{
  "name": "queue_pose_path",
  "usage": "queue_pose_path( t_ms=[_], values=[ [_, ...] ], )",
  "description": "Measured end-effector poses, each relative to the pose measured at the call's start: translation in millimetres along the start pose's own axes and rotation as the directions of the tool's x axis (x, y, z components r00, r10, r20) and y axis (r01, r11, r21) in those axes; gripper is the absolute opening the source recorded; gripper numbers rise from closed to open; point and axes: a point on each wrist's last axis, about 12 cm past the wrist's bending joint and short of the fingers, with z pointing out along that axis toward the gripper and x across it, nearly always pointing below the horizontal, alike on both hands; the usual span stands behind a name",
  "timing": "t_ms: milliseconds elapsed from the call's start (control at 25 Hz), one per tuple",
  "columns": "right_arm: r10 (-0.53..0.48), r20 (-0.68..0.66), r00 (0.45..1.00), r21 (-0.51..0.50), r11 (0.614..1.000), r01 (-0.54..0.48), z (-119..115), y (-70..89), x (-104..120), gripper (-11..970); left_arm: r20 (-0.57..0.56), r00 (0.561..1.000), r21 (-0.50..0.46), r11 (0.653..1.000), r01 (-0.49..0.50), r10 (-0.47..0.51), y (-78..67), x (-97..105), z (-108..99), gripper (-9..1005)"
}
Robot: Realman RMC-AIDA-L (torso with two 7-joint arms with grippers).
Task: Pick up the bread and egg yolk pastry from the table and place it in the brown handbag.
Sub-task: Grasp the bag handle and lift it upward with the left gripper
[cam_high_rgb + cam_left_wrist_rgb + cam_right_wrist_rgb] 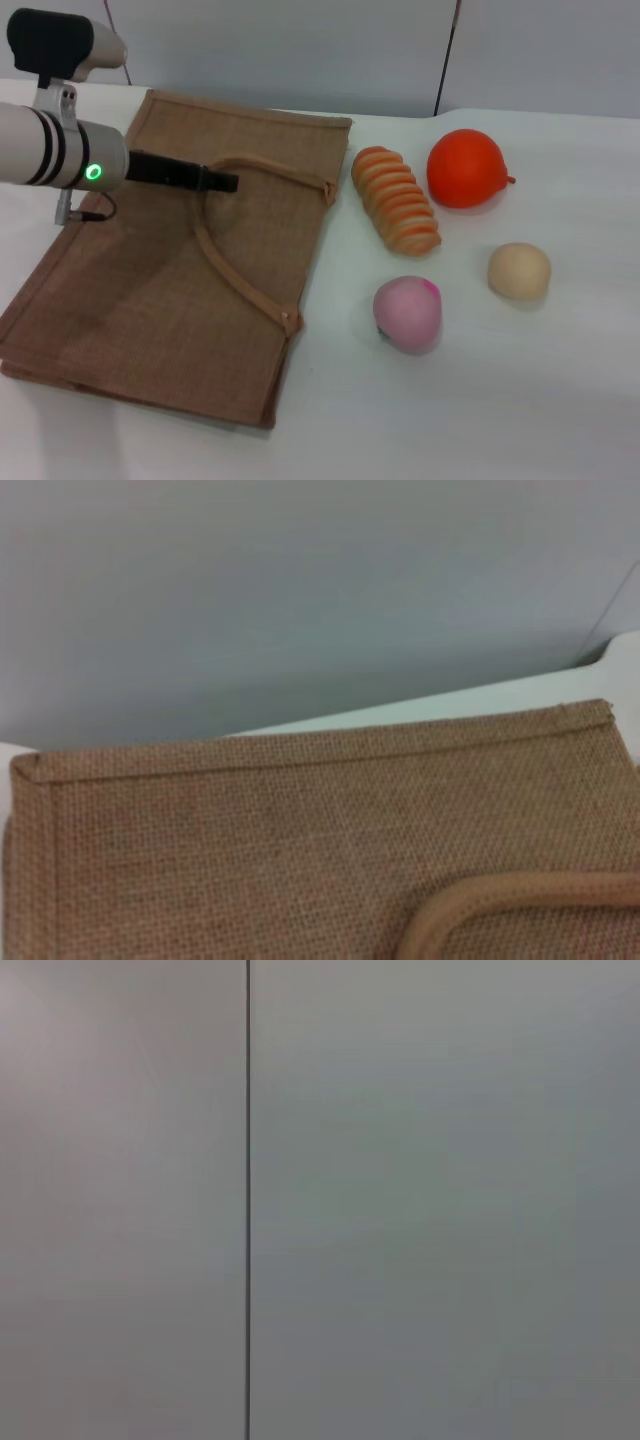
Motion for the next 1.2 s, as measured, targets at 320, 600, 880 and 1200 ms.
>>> queue_pose_path(
  t_ms=[320,600,880,1200],
  values=[
    [-0.001,0.001,1.000,-0.001,1.000,0.001,0.2,-0.1,-0.3,902,-0.021,1.000,0.008,1.000,-0.004,0.004,-2.8,3.1,3.1,728],
    [-0.001,0.002,1.000,-0.002,1.000,0.001,0.5,0.0,-0.3,902,-0.035,0.999,-0.001,1.000,-0.005,0.005,-1.8,4.3,3.2,448],
    [0.002,0.004,1.000,-0.009,1.000,-0.002,3.6,1.8,-0.1,902,-0.029,1.000,-0.015,1.000,-0.004,0.003,-0.9,5.7,4.7,213],
    [0.002,-0.002,1.000,-0.023,1.000,-0.002,4.1,3.7,0.8,902,0.044,0.999,0.016,1.000,0.019,-0.020,-3.6,10.0,8.1,119]
  ],
)
